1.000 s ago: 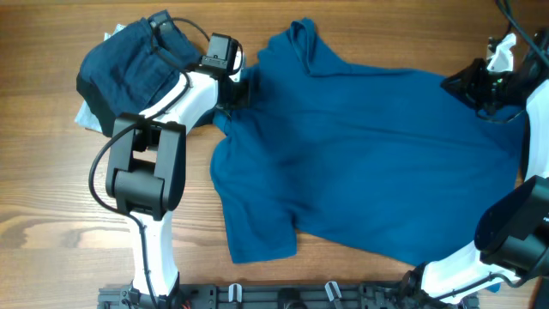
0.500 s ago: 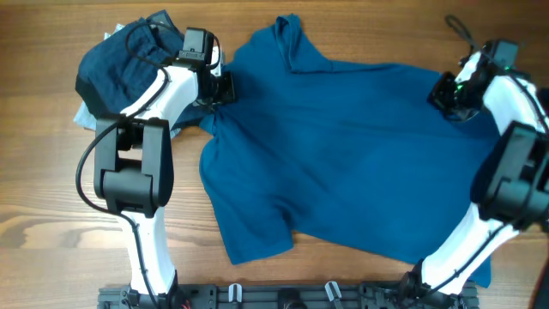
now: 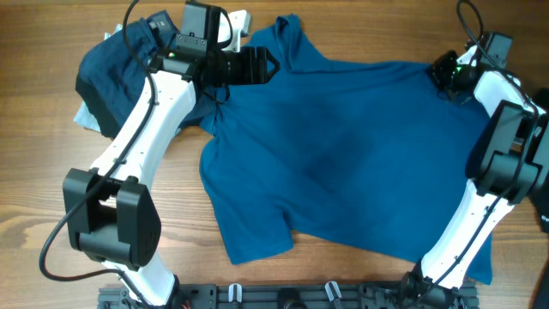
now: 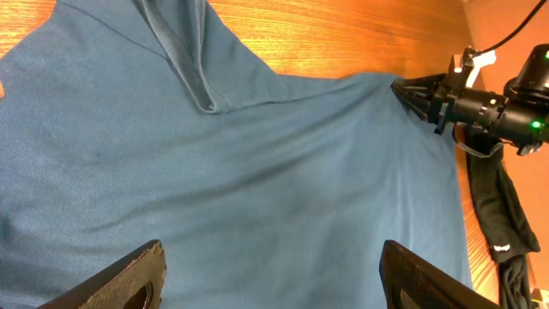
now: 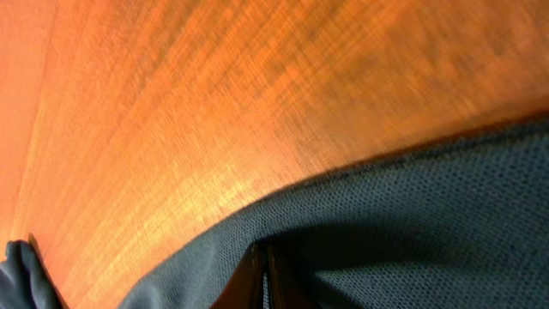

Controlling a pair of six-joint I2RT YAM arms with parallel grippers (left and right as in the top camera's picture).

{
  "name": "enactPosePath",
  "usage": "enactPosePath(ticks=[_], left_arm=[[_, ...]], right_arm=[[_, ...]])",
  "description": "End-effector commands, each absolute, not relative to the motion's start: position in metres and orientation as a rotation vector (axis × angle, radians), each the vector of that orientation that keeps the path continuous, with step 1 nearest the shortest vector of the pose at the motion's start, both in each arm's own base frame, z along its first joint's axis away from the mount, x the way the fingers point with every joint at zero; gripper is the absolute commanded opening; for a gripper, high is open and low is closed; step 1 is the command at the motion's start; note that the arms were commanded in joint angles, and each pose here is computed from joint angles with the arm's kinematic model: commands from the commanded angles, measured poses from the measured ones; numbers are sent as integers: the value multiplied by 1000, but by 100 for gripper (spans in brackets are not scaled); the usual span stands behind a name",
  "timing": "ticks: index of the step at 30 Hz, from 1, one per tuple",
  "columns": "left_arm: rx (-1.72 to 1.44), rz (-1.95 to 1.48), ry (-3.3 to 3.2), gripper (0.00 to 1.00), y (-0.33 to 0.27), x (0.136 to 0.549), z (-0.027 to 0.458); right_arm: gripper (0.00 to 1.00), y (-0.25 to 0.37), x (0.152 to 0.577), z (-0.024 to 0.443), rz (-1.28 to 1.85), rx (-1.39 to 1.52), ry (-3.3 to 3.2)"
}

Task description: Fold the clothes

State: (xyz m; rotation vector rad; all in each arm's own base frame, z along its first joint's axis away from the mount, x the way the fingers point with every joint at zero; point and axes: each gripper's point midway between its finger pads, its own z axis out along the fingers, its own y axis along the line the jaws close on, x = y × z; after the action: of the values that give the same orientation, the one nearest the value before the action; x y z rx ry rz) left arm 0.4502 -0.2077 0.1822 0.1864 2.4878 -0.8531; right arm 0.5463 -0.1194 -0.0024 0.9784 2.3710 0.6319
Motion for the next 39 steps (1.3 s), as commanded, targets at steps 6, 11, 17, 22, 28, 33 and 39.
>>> enactPosePath(ticks=[6, 11, 17, 22, 28, 33, 39], left_arm=[[180, -830, 2448, 80, -206, 450, 203], [203, -698, 2402, 82, -189, 441, 230], [138, -551, 2448, 81, -157, 400, 259], [95, -458, 2510, 77, -132, 353, 275], [-191, -319, 2849, 75, -102, 291, 219], [-444, -260, 3018, 79, -93, 259, 148], [-796, -522, 3215, 71, -110, 194, 57]], right_arm=[[9, -133, 559, 91, 748, 657, 2299], [27, -157, 505, 241, 625, 542, 2159], [78, -133, 408, 326, 477, 618, 2178], [100, -96, 340, 350, 492, 670, 2235], [100, -79, 269, 333, 387, 811, 2363], [100, -75, 244, 271, 377, 961, 2488], [100, -61, 222, 162, 466, 1176, 2658]])
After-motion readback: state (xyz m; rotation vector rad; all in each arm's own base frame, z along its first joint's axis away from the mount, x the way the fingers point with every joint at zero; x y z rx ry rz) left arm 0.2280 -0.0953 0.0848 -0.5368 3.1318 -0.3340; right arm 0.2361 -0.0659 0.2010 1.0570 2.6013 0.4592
